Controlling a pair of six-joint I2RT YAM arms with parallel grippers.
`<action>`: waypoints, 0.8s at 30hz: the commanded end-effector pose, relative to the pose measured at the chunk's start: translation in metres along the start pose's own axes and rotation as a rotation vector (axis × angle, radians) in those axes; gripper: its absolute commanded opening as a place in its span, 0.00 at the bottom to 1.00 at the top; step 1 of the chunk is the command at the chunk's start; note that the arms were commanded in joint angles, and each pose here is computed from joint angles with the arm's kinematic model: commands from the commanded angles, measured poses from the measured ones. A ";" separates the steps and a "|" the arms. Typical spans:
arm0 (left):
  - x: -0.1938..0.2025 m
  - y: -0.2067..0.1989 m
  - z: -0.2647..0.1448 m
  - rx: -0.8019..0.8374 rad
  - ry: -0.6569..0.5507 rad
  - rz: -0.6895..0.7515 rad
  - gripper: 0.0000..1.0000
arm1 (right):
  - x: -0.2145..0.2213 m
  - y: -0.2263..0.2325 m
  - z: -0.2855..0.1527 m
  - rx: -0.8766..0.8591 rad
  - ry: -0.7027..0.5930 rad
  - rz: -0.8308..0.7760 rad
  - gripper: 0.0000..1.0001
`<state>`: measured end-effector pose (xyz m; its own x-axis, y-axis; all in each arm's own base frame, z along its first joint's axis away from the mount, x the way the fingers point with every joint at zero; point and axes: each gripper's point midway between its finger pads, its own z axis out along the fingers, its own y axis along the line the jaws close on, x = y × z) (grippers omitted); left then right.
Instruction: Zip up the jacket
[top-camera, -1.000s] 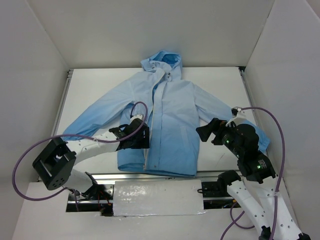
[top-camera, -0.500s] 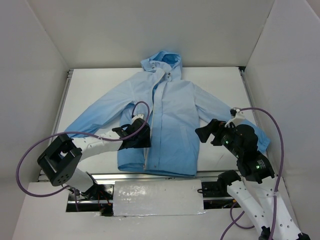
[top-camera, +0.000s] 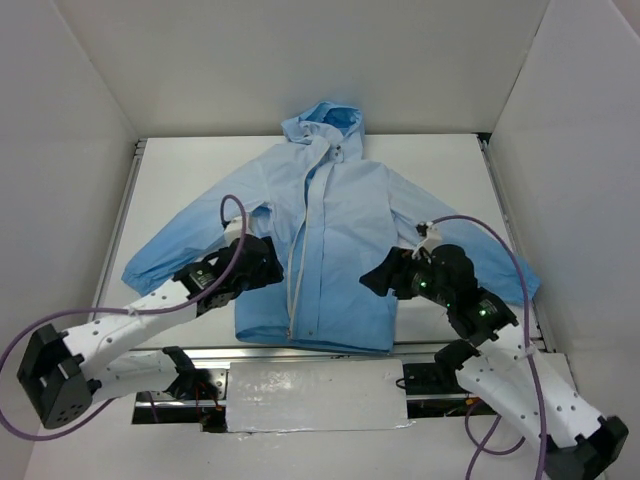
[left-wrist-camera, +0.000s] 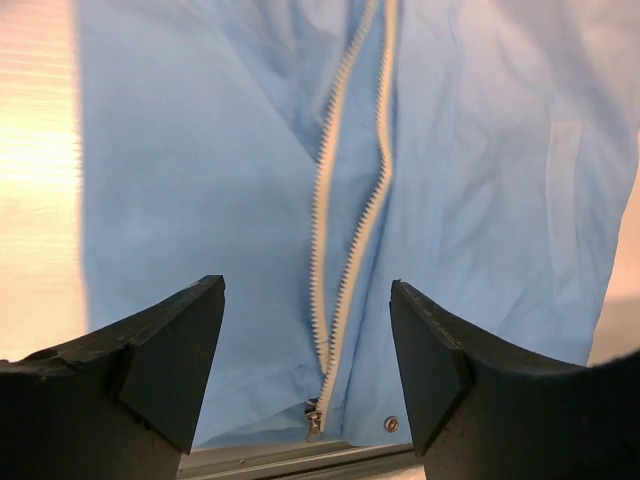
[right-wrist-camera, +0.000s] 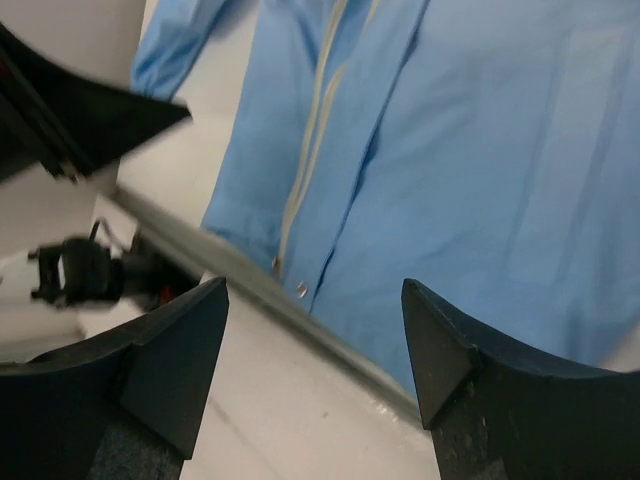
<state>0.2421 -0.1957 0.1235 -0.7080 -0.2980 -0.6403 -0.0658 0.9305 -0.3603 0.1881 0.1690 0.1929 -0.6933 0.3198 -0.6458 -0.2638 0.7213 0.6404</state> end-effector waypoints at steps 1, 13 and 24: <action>-0.025 0.038 -0.026 -0.175 -0.109 -0.030 0.79 | 0.016 0.035 0.018 -0.118 0.012 0.070 0.77; -0.038 0.037 -0.076 -0.028 -0.143 0.007 0.79 | 0.128 0.031 0.113 0.155 0.266 0.067 0.75; -0.031 0.044 -0.083 -0.001 -0.142 0.027 0.80 | 0.146 0.056 0.133 0.055 0.317 0.106 0.64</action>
<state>0.2043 -0.1269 0.1851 -0.5960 -0.3263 -0.7337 -0.0752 0.9324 -0.3536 0.1540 0.3116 0.0539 -0.9065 0.1562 -0.3923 -0.1197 0.7958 0.5936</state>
